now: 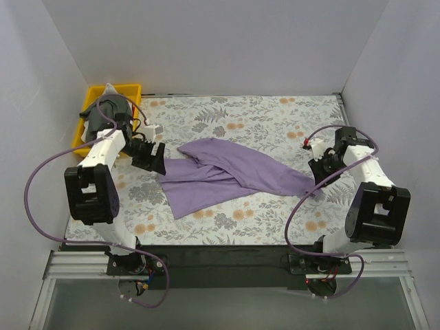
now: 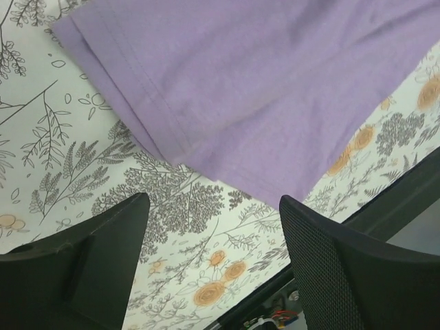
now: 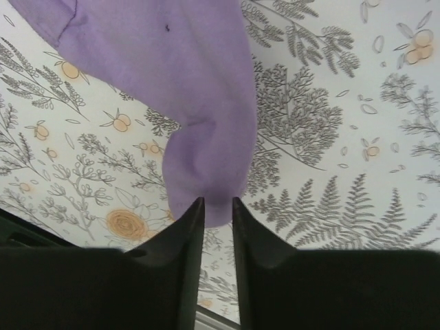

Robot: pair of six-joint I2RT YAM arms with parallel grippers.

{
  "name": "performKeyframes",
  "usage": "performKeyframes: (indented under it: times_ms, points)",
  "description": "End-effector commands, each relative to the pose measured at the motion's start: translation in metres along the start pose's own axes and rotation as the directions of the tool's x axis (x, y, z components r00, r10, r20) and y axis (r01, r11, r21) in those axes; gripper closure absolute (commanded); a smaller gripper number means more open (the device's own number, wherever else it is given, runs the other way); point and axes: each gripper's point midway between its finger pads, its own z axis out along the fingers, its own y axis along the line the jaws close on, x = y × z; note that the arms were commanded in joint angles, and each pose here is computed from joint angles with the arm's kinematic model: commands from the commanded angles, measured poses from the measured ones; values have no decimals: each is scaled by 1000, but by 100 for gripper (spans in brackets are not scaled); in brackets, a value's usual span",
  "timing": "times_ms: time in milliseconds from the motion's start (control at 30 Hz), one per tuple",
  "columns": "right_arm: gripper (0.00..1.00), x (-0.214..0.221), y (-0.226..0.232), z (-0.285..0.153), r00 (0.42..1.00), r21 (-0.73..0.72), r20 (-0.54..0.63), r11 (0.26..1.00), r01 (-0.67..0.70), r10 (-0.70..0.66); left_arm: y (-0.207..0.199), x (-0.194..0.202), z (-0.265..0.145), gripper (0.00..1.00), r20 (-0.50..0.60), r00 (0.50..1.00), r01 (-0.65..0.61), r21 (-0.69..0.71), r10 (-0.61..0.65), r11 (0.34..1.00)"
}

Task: Fold and stack the t-shirts
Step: Flatten the tshirt out

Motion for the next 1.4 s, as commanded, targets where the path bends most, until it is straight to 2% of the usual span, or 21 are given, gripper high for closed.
performKeyframes:
  times_ms: [0,100,167,233,300,367,533,667,867,1033,1133,1233,1267,1333,1367]
  points:
    - [68,-14,-18,-19,999,74,1,996,42,-42,-39,7,-34,24,72,980,-186,10,185,982]
    - [62,-26,-23,-32,996,102,33,991,82,-86,-63,28,-35,27,44,962,-271,35,269,962]
    - [60,-26,-22,-36,993,111,33,988,111,-115,-75,49,-21,27,-12,952,-305,57,306,951]
    - [60,-20,-12,-32,986,89,7,982,167,-169,-90,69,-9,28,-61,938,-335,95,342,937]
    - [61,-3,3,-16,970,64,-73,970,235,-230,-98,79,-1,29,-81,931,-345,122,356,930]
    - [63,6,5,-10,952,91,-118,952,293,-282,-106,88,10,29,-111,924,-351,140,367,926]
    - [63,11,-9,11,921,176,-165,908,381,-354,-112,94,24,28,-141,912,-367,138,385,920]
    - [52,9,-20,18,909,208,-189,890,407,-371,-108,94,27,25,-142,912,-371,110,384,922]
    - [46,7,-29,28,891,271,-215,852,449,-401,-105,103,33,21,-142,917,-360,104,373,927]
    - [47,7,-34,40,881,276,-246,842,463,-404,-101,106,36,20,-157,910,-371,104,384,923]
    - [51,6,-40,44,880,290,-262,837,464,-397,-104,105,36,20,-158,908,-374,111,388,921]
    - [64,9,-42,48,875,285,-280,836,468,-395,-104,110,37,22,-169,904,-376,116,392,919]
    - [73,10,-44,47,875,291,-288,835,468,-390,-104,111,38,23,-168,903,-381,117,396,917]
    - [81,9,-47,47,874,303,-292,829,471,-390,-106,114,39,25,-172,899,-386,123,403,914]
    - [90,7,-48,46,875,311,-291,827,468,-386,-108,114,39,26,-169,896,-394,126,411,911]
